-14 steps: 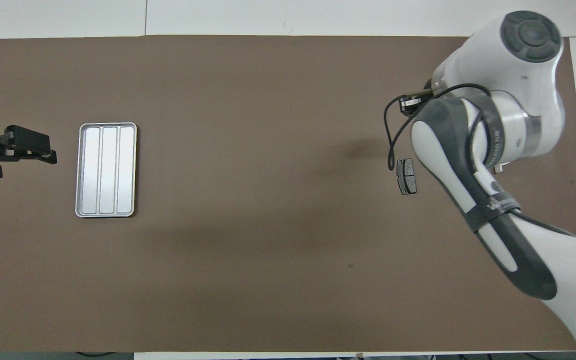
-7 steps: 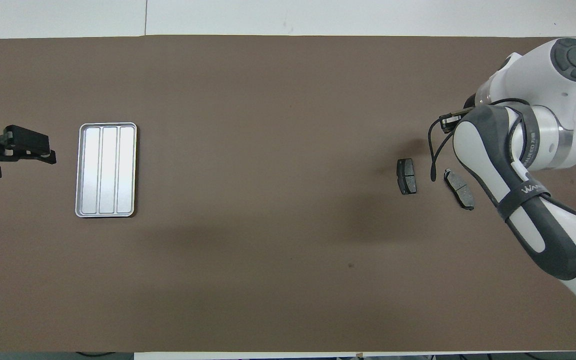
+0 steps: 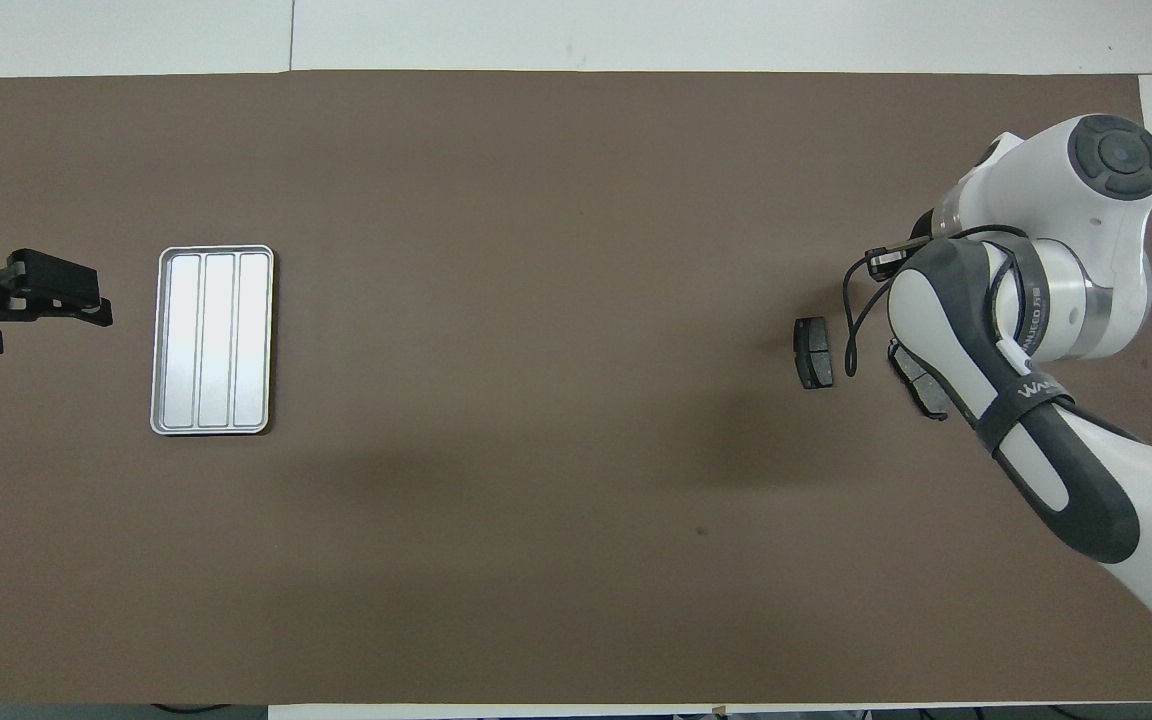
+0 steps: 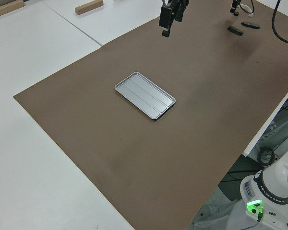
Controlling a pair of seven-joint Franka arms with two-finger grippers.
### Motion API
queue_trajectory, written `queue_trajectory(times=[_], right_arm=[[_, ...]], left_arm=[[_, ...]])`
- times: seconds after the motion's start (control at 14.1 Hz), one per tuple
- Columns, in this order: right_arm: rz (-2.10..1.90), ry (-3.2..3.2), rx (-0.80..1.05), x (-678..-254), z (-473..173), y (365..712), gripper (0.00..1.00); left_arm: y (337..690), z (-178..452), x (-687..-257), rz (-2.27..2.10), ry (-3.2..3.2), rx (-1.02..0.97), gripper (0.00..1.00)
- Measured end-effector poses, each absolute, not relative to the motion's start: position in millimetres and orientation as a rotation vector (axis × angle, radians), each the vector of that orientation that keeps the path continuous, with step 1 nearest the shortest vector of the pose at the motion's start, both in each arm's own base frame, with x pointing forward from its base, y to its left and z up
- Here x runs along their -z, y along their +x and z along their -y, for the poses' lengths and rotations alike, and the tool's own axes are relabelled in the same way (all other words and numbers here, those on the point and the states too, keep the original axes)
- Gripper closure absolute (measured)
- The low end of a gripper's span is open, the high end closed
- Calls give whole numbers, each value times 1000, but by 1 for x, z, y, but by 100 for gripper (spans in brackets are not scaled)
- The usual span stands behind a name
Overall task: Place bearing gear from tray to pile
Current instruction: 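Carry the bearing beside the white arc and open the right gripper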
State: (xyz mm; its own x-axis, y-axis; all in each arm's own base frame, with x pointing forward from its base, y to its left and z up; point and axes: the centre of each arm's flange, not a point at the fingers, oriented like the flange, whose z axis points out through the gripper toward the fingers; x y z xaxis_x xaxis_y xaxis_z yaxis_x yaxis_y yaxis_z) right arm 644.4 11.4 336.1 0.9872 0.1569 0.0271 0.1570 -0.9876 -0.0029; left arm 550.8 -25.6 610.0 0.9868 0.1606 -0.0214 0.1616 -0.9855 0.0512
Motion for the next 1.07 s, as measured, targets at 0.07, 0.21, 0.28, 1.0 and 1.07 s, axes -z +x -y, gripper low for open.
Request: queue_trajectory(times=[0.07, 0.21, 0.28, 1.0, 1.07], right_arm=[[252, -3127, 42, -334, -9, 644, 76], [254, -3127, 55, -328, -4, 644, 76], [254, -3128, 54, -324, -3, 644, 76], [255, -3129, 67, -296, -3, 647, 76], [255, -3129, 66, -296, -3, 647, 69]], left_arm=[[551, 26, -609, -248, 3079, 20, 0], [553, 25, -608, -246, 3079, 6, 0], [554, 25, -606, -246, 3079, 3, 0], [554, 25, -606, -247, 3078, -5, 0], [554, 25, -606, -247, 3078, -5, 0]])
